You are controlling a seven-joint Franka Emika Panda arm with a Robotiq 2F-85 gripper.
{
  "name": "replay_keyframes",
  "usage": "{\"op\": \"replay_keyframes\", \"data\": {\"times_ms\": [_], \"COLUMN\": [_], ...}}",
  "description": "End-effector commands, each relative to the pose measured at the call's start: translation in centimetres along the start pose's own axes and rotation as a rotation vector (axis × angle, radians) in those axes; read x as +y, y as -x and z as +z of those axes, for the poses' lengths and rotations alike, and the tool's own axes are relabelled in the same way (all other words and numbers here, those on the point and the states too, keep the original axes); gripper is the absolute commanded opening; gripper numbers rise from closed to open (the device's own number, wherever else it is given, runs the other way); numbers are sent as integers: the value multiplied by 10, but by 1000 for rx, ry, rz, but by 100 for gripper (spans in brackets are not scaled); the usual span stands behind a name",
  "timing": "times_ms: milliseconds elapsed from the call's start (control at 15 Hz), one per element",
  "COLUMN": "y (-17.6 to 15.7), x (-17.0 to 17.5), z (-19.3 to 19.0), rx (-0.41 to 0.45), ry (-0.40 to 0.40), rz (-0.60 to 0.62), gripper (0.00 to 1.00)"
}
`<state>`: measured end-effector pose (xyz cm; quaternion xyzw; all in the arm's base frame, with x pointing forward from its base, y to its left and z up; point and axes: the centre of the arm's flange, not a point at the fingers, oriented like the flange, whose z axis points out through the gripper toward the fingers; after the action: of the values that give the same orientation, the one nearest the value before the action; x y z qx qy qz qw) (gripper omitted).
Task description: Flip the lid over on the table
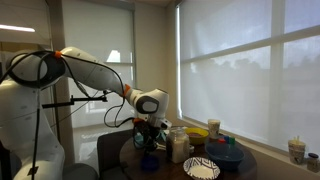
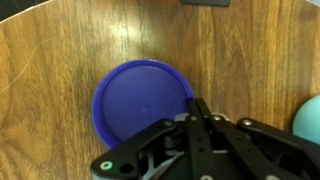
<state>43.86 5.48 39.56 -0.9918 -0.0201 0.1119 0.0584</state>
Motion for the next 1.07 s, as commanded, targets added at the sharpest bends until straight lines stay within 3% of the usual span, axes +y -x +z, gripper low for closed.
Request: {"op": "replay_keyframes", "data": {"times_ms": [0, 467, 1000], "y": [9, 46, 78], "x": [16, 69, 133], "z": [-20, -55, -27], "rx": [2, 121, 314], "ry": [-139, -453, -770], "rz": [8, -82, -224], "gripper": [1, 1, 1]}}
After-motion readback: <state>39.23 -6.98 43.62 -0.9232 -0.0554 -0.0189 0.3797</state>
